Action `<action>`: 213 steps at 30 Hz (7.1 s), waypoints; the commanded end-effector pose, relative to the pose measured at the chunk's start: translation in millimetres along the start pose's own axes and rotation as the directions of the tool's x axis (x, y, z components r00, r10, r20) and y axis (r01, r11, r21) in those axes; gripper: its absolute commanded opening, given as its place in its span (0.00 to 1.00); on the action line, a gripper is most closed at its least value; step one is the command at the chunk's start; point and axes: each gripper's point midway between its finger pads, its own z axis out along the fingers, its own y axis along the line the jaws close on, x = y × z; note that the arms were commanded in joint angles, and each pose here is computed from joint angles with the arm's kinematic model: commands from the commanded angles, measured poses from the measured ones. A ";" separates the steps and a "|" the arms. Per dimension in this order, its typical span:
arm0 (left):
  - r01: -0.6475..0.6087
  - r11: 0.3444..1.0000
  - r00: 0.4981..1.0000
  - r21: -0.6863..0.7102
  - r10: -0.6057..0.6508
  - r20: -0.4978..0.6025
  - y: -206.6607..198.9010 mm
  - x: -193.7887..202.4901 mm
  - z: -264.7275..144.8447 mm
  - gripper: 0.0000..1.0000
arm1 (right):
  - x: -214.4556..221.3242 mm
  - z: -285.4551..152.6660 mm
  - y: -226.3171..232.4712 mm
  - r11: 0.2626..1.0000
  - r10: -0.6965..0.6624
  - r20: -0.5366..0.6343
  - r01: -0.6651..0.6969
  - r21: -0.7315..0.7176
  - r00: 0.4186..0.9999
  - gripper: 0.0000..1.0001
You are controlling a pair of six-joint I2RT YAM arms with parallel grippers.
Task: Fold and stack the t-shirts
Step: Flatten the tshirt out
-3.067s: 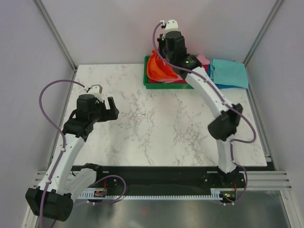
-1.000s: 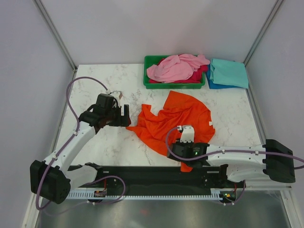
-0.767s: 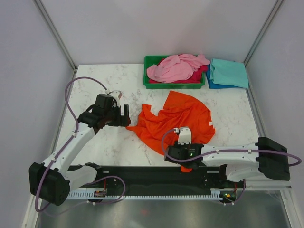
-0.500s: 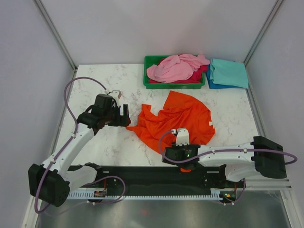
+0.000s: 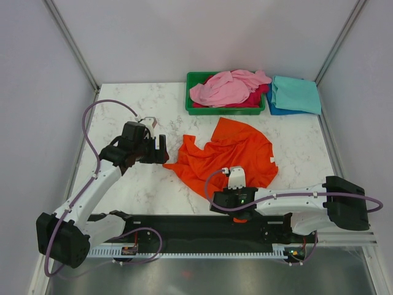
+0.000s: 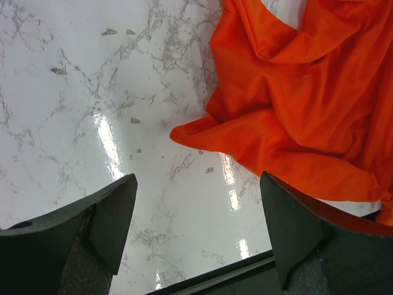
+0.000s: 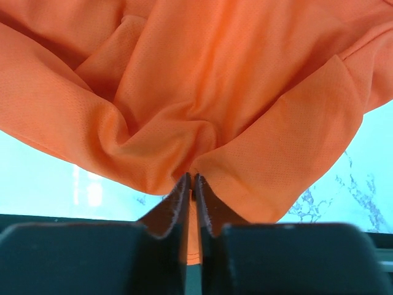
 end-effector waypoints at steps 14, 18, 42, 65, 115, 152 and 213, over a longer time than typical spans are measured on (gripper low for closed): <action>0.099 0.995 0.995 -0.025 -0.099 -0.002 -4.7 -7.6 -2.3 0.90 | -105.8 -65.6 -54.9 0.979 0.192 0.363 -0.204 -0.007 0.912 0.00; 0.242 0.968 0.970 -0.062 -0.243 -0.010 -2.2 11.1 13.0 0.93 | -129.3 -86.6 -84.2 0.959 0.267 0.451 -0.280 -0.038 0.852 0.00; 0.567 0.821 0.800 0.065 -0.568 0.194 5.3 35.5 50.1 0.77 | -136.7 -105.7 -119.4 0.943 0.324 0.481 -0.322 -0.090 0.815 0.00; 0.557 0.823 0.782 0.116 -0.566 0.262 10.3 25.5 65.8 0.92 | -135.1 -102.0 -113.3 0.954 0.289 0.474 -0.290 -0.073 0.832 0.00; 0.069 0.984 0.290 -0.166 0.139 0.947 -2.3 -199.8 -434.6 0.02 | -369.2 -394.6 -226.5 0.927 0.346 0.819 -0.300 -0.225 0.458 0.00; 0.243 0.960 0.965 -0.141 -0.253 -0.060 109.1 -181.2 128.1 0.94 | -399.5 109.3 -150.6 0.970 0.172 0.248 -0.207 0.126 0.953 0.50; 0.236 0.947 0.966 0.217 -0.253 0.053 -16.0 5.8 -33.1 0.90 | -8.0 10.8 -43.8 0.941 0.337 0.144 -0.337 -0.031 0.930 0.71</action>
